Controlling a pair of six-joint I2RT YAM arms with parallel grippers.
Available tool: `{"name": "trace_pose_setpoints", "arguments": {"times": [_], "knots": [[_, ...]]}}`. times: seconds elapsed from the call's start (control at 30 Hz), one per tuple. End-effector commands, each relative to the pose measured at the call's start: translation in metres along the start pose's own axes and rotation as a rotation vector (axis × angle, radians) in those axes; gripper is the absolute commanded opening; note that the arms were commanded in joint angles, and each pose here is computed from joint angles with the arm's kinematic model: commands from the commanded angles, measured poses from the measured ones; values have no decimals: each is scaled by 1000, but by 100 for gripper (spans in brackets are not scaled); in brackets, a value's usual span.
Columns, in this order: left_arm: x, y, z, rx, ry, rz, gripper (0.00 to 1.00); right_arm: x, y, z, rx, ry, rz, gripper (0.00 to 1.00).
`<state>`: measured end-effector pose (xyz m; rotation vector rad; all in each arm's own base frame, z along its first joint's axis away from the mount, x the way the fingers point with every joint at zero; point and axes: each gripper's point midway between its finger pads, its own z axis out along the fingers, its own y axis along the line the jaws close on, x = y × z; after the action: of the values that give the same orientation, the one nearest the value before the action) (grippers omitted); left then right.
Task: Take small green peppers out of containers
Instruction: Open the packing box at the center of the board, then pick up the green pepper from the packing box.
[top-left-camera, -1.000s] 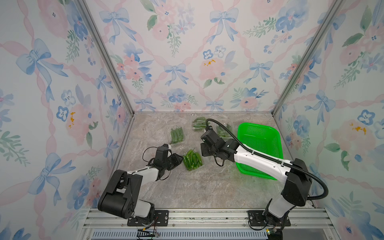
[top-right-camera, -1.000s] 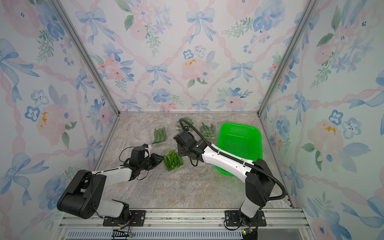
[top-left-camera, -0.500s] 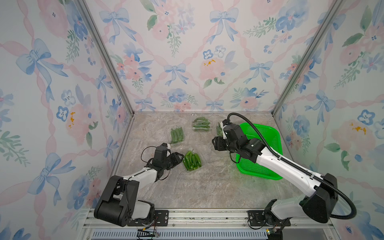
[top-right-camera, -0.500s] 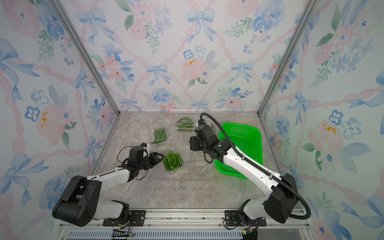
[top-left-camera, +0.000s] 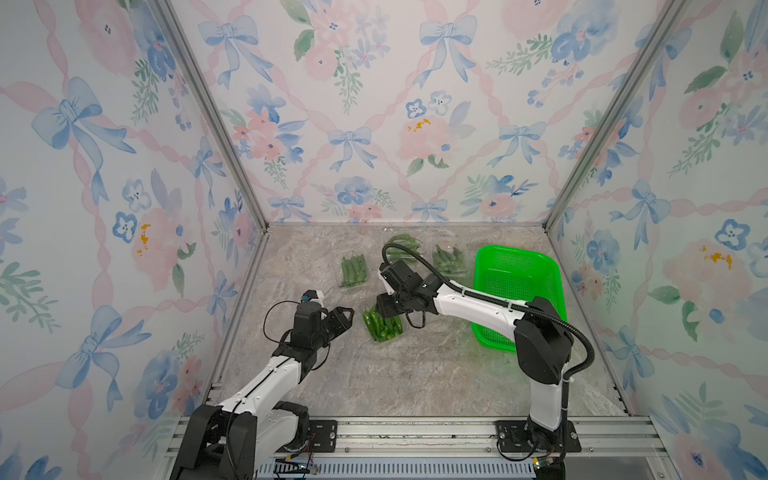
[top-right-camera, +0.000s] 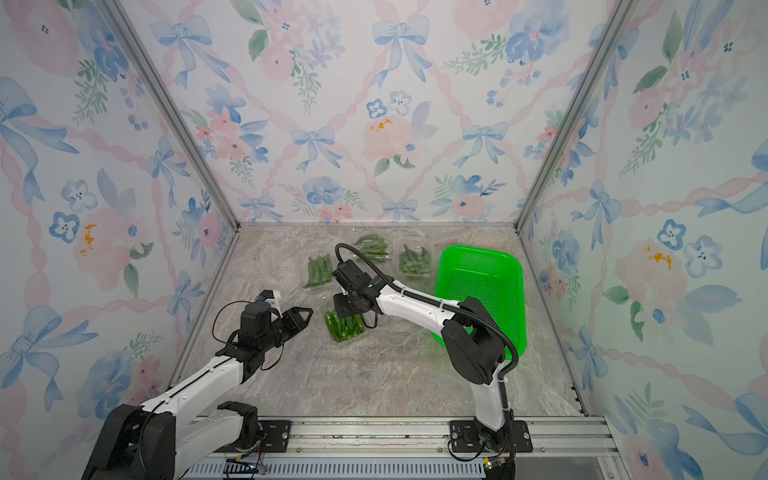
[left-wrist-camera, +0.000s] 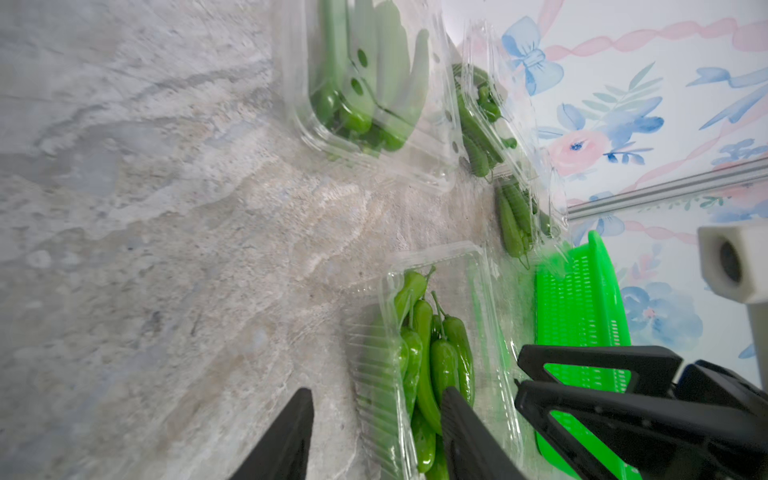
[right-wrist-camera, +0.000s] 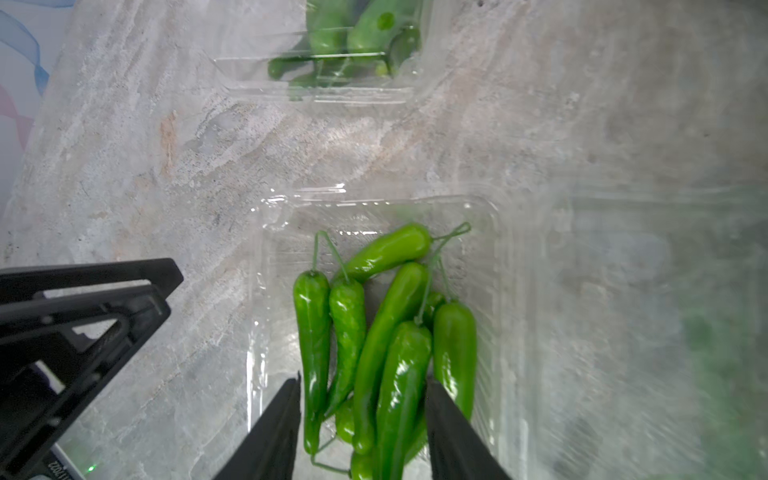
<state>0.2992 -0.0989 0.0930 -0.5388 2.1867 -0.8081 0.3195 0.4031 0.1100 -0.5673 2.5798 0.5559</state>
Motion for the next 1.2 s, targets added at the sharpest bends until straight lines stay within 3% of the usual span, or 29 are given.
{"name": "trace_pose_setpoints", "arguments": {"times": [0.0, 0.67, 0.9, 1.17], "knots": [[4, 17, -4, -60, 0, 18, 53, 0, 16, 13, -49, 29, -11, 49], [7, 25, -3, -78, 8, -5, 53, 30, 14, 75, -77, 132, 16, 41], [5, 23, -4, -74, 5, 3, 53, 32, 16, 81, -87, 139, 22, 31], [7, 25, -2, -82, 15, 6, 53, 24, 20, 65, -100, 122, 15, 17]]}}
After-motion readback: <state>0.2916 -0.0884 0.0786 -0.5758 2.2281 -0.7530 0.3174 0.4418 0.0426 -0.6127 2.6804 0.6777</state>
